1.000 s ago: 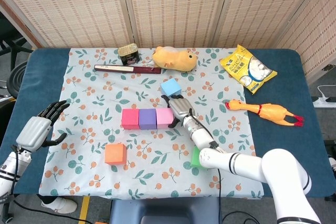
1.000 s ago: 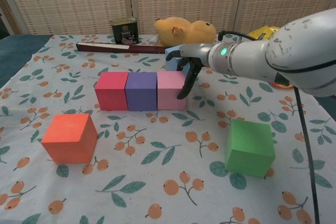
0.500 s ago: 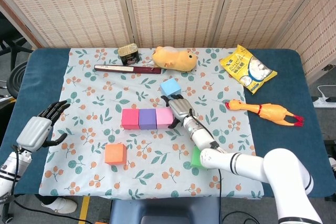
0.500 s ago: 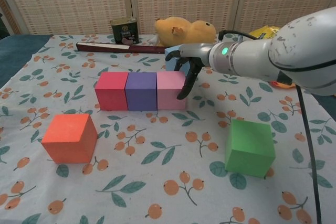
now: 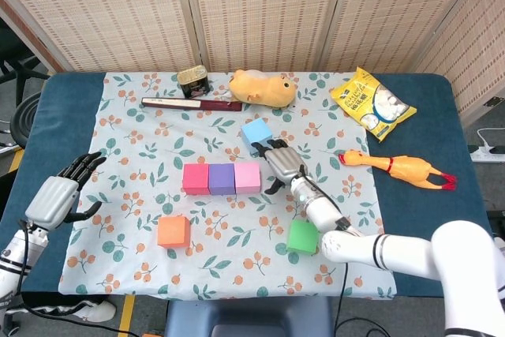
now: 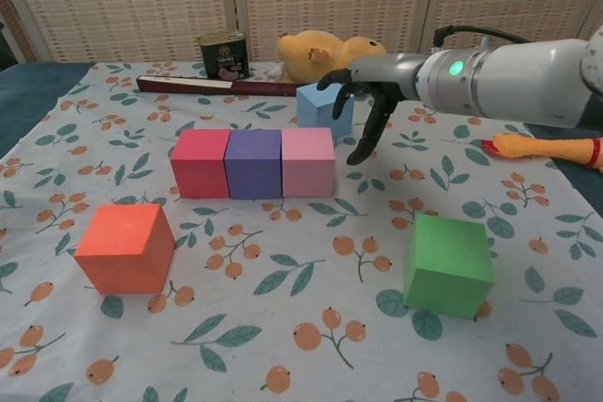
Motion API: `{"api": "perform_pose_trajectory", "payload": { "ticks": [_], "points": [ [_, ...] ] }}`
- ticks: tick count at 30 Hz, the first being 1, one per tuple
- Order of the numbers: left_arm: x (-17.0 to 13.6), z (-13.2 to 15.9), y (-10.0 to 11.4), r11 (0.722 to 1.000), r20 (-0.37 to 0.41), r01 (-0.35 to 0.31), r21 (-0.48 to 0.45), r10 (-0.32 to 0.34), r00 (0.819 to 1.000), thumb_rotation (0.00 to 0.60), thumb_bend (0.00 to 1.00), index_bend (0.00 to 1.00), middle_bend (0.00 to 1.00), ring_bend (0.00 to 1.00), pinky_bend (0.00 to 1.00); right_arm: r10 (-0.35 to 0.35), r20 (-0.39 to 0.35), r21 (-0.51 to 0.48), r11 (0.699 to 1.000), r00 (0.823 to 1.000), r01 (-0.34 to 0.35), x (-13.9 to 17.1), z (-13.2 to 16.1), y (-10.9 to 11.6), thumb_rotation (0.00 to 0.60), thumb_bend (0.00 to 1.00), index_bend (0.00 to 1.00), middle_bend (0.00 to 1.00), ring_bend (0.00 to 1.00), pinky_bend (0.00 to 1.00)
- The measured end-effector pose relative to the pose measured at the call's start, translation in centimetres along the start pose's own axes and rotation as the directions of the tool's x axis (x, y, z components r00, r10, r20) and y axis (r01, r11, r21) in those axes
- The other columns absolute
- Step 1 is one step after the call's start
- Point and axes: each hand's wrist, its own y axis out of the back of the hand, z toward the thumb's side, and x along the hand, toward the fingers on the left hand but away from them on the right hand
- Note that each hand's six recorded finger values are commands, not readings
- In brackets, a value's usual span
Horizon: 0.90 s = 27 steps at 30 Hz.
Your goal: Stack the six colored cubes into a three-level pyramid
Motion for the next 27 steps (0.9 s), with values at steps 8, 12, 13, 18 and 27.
{"api": "perform_pose_trajectory", "payload": {
  "ticks": [8,12,13,18,27],
  "points": [
    [0.0,0.2,0.0,1.000,0.000,0.005,0.000,-0.005,1.000,0.600,0.35,0.00,0.02,0.02,0.23,0.036,0.018,-0.023,0.999,0.999,-0.036,1.9,-2.2,-0.4,0.600,0.00,0.00,0.21,0.00,0.00],
    [0.0,0.3,0.0,1.000,-0.002,0.007,0.003,-0.007,1.000,0.600,0.35,0.00,0.02,0.02,0.23,0.062,-0.001,-0.039,0.997,0.998,-0.062,1.3,-1.9,-1.1,0.600,0.00,0.00,0.21,0.00,0.00],
    [0.0,0.2,0.0,1.000,-0.003,0.008,0.003,-0.008,1.000,0.600,0.35,0.00,0.02,0.02,0.23,0.067,-0.008,-0.042,0.997,0.998,-0.067,1.1,-1.7,-1.4,0.600,0.00,0.00,0.21,0.00,0.00],
    [-0.2,0.1,0.0,1.000,-0.010,0.010,0.004,-0.010,1.000,0.600,0.35,0.00,0.02,0.02,0.23,0.086,-0.032,-0.047,0.995,0.996,-0.087,0.4,-0.8,-2.1,0.600,0.00,0.00,0.21,0.00,0.00],
    [-0.2,0.0,-0.1,1.000,-0.011,0.012,-0.001,-0.012,1.000,0.600,0.35,0.00,0.02,0.02,0.23,0.093,-0.048,-0.050,0.994,0.994,-0.096,-0.1,-0.1,-2.6,0.600,0.00,0.00,0.21,0.00,0.00]
  ]
}}
